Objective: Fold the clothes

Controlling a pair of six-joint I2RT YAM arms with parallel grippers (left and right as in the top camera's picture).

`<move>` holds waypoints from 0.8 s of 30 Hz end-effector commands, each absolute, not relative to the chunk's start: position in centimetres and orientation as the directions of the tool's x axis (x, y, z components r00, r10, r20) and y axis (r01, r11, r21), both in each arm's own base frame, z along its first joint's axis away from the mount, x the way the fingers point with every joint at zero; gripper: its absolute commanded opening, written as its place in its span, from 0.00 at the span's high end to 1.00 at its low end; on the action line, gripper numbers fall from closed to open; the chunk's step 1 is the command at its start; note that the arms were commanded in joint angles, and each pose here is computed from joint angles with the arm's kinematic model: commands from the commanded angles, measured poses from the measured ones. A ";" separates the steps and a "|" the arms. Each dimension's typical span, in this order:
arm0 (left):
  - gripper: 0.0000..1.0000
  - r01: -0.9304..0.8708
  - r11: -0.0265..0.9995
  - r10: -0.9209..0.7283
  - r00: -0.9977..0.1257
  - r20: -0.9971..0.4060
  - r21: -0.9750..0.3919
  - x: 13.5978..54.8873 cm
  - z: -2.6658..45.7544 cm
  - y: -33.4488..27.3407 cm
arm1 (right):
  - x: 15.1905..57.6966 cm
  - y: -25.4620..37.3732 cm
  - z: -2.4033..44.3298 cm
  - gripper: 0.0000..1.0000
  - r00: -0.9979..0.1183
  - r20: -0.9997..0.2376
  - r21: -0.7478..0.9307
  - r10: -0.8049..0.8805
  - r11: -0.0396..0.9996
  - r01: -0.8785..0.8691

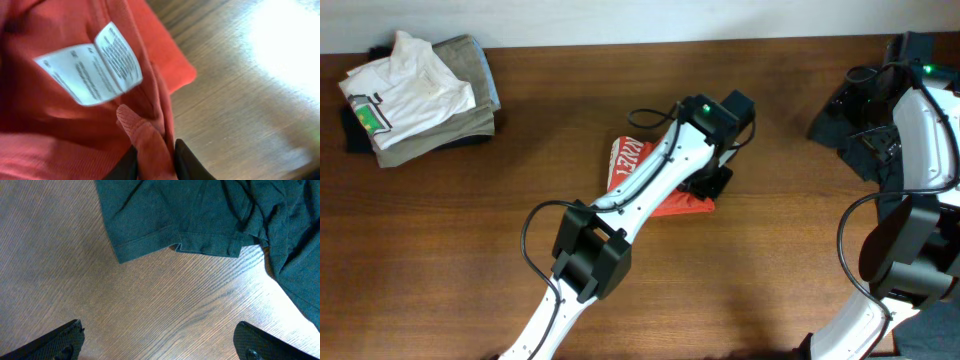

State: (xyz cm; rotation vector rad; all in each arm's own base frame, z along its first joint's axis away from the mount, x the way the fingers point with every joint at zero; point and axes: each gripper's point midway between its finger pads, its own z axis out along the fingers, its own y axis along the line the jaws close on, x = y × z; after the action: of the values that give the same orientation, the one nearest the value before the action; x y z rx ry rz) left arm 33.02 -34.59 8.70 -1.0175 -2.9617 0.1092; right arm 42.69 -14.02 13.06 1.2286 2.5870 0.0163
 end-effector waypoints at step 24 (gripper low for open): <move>0.36 0.661 0.722 0.611 -0.748 -0.259 -0.204 33.6 14.3 -39.7 | 42.7 -14.3 13.4 0.01 -0.589 -0.254 0.123 0.767 0.630 0.767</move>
State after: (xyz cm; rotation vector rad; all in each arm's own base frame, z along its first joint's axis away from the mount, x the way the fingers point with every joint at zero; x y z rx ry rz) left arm 30.32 -41.12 8.83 -1.1260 -2.8973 0.4922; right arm 42.69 -14.02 13.06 1.2287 2.5869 0.0157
